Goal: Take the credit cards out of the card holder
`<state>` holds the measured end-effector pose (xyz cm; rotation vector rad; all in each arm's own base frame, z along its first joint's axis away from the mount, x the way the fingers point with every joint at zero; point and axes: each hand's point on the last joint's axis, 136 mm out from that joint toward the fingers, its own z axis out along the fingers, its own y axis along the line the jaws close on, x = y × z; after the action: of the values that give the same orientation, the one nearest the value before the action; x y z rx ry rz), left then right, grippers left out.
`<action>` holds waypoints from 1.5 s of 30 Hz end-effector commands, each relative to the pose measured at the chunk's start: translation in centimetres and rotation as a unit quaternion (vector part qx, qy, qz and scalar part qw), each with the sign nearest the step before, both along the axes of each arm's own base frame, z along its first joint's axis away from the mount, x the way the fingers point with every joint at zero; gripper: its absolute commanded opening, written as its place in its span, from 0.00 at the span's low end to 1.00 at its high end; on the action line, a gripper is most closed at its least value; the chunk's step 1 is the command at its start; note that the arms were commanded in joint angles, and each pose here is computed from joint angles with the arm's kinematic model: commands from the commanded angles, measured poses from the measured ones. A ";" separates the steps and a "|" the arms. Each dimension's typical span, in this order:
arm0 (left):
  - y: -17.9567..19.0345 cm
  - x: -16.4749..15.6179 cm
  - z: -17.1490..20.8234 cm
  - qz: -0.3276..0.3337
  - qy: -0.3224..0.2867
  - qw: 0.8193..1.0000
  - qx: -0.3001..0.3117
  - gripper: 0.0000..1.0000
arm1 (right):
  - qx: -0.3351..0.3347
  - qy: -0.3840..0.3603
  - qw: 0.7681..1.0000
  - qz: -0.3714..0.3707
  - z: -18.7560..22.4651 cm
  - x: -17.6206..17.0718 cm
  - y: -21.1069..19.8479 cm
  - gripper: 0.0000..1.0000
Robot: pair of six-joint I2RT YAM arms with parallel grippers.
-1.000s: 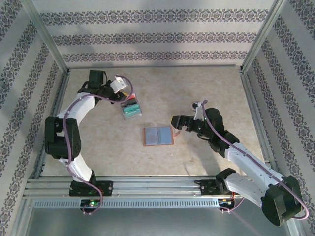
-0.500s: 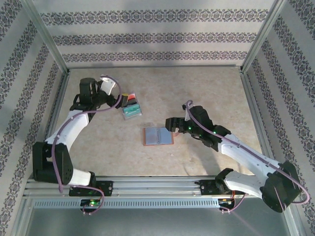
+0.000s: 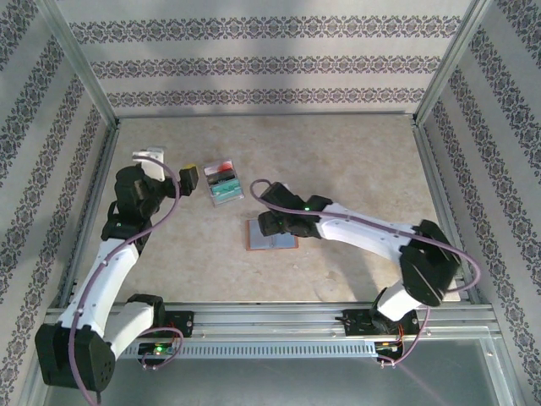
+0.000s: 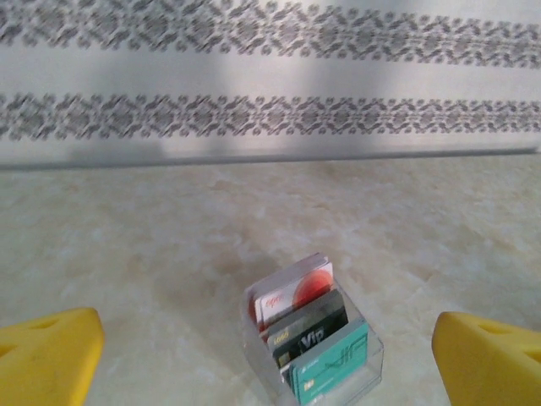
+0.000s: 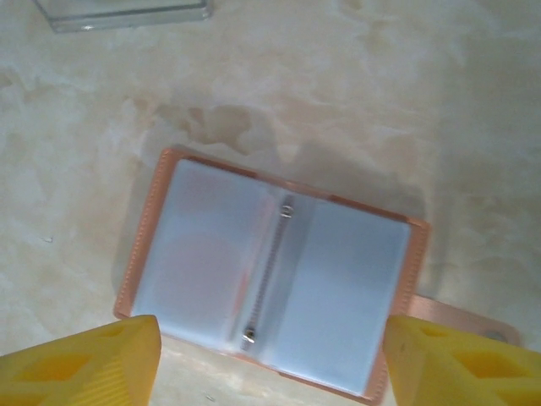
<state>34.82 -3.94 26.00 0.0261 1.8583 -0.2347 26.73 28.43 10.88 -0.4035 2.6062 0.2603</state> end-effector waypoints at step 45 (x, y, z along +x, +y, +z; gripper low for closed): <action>1.8 -3.0 -4.9 0.063 0.071 0.994 -0.047 0.99 | -0.084 0.121 0.989 0.011 -10.0 -1.6 3.9 0.54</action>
<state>32.04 -2.42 21.10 -0.1647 1.9735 -0.2403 25.61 33.09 2.42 -0.4966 2.8357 0.1388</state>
